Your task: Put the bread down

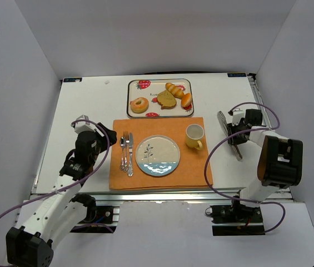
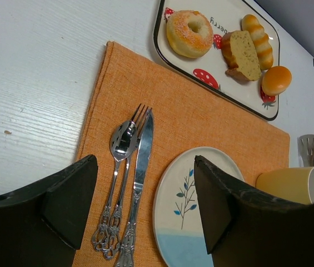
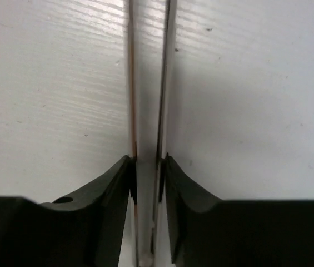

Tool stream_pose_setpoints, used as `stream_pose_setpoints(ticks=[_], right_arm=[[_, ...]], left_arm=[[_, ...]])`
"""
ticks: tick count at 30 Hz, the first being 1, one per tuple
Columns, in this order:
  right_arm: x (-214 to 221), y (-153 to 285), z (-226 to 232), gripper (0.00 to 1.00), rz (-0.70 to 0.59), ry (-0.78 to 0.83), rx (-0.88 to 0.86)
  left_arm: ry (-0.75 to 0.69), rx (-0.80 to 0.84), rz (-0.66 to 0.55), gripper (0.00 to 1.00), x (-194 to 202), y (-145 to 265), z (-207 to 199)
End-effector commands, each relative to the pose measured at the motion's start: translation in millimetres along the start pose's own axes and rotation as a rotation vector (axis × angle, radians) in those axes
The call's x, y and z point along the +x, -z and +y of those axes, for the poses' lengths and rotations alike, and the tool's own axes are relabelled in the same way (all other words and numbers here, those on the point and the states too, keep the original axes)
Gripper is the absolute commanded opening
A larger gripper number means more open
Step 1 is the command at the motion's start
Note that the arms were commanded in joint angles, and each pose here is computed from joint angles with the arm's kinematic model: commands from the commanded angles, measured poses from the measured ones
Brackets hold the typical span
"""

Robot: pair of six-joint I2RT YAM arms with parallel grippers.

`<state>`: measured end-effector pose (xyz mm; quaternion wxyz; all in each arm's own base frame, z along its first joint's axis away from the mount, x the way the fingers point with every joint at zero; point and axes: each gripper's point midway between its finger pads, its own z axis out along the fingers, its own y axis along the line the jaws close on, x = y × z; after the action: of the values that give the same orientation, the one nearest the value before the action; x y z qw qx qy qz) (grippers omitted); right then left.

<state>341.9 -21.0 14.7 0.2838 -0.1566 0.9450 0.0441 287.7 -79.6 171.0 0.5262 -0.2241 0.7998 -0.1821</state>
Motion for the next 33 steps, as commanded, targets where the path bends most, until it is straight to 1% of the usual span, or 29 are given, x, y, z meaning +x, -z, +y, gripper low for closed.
stream_pose_setpoints(ticks=[1, 2, 4, 6, 7, 9, 10, 12, 13, 14, 16, 17, 18, 20, 21, 25, 27, 28, 32, 33], right_arm=[[19, -8, 10, 0.34, 0.071, -0.023, -0.071], [19, -6, 12, 0.26, 0.077, -0.026, -0.080], [8, 1, 10, 0.16, 0.040, -0.002, -0.080], [-10, 11, 6, 0.16, -0.017, 0.039, -0.068], [-31, 25, 4, 0.16, -0.083, 0.086, -0.059], [-56, 40, 8, 0.19, -0.149, 0.150, -0.070], [-82, 55, 5, 0.24, -0.209, 0.208, -0.054], [-102, 69, 9, 0.29, -0.245, 0.248, -0.066], [-113, 74, 16, 0.34, -0.269, 0.279, -0.084], [-133, 85, 17, 0.36, -0.308, 0.300, -0.079], [-150, 92, 32, 0.41, -0.340, 0.336, -0.119], [-166, 101, 36, 0.42, -0.375, 0.357, -0.115], [-174, 102, 49, 0.44, -0.389, 0.384, -0.139], [-194, 111, 69, 0.45, -0.437, 0.428, -0.160], [-201, 112, 88, 0.45, -0.449, 0.469, -0.179], [-223, 108, 128, 0.45, -0.483, 0.562, -0.210], [-234, 107, 138, 0.44, -0.497, 0.602, -0.203], [-233, 97, 154, 0.44, -0.483, 0.623, -0.235], [-237, 74, 169, 0.42, -0.438, 0.760, -0.181], [-232, 63, 175, 0.42, -0.403, 0.791, -0.187]], left_arm=[[0.010, 0.012, -0.014, 0.80, -5, 0, -4], [0.009, 0.011, -0.015, 0.80, -5, 0, -3], [0.012, 0.017, -0.020, 0.80, -6, 0, -5], [0.014, 0.022, -0.019, 0.80, -6, -1, -6], [0.016, 0.022, -0.019, 0.80, -6, -1, -6], [0.017, 0.025, -0.015, 0.80, -5, -2, -7], [0.016, 0.025, -0.015, 0.80, -5, -3, -7], [0.013, 0.029, -0.013, 0.80, -5, -4, -8], [0.011, 0.028, -0.010, 0.80, -4, -5, -9], [0.007, 0.029, -0.008, 0.80, -4, -6, -9], [0.006, 0.031, -0.006, 0.80, -5, -8, -11], [0.004, 0.031, -0.006, 0.80, -4, -9, -11], [0.004, 0.032, -0.007, 0.80, -5, -10, -12], [0.007, 0.035, -0.010, 0.80, -5, -10, -12], [0.008, 0.036, -0.013, 0.80, -6, -10, -12], [0.013, 0.035, -0.020, 0.80, -7, -10, -12], [0.017, 0.035, -0.022, 0.80, -7, -10, -12], [0.018, 0.034, -0.023, 0.80, -7, -9, -12], [0.022, 0.031, -0.029, 0.81, -8, -7, -10], [0.022, 0.029, -0.029, 0.80, -7, -7, -9]])
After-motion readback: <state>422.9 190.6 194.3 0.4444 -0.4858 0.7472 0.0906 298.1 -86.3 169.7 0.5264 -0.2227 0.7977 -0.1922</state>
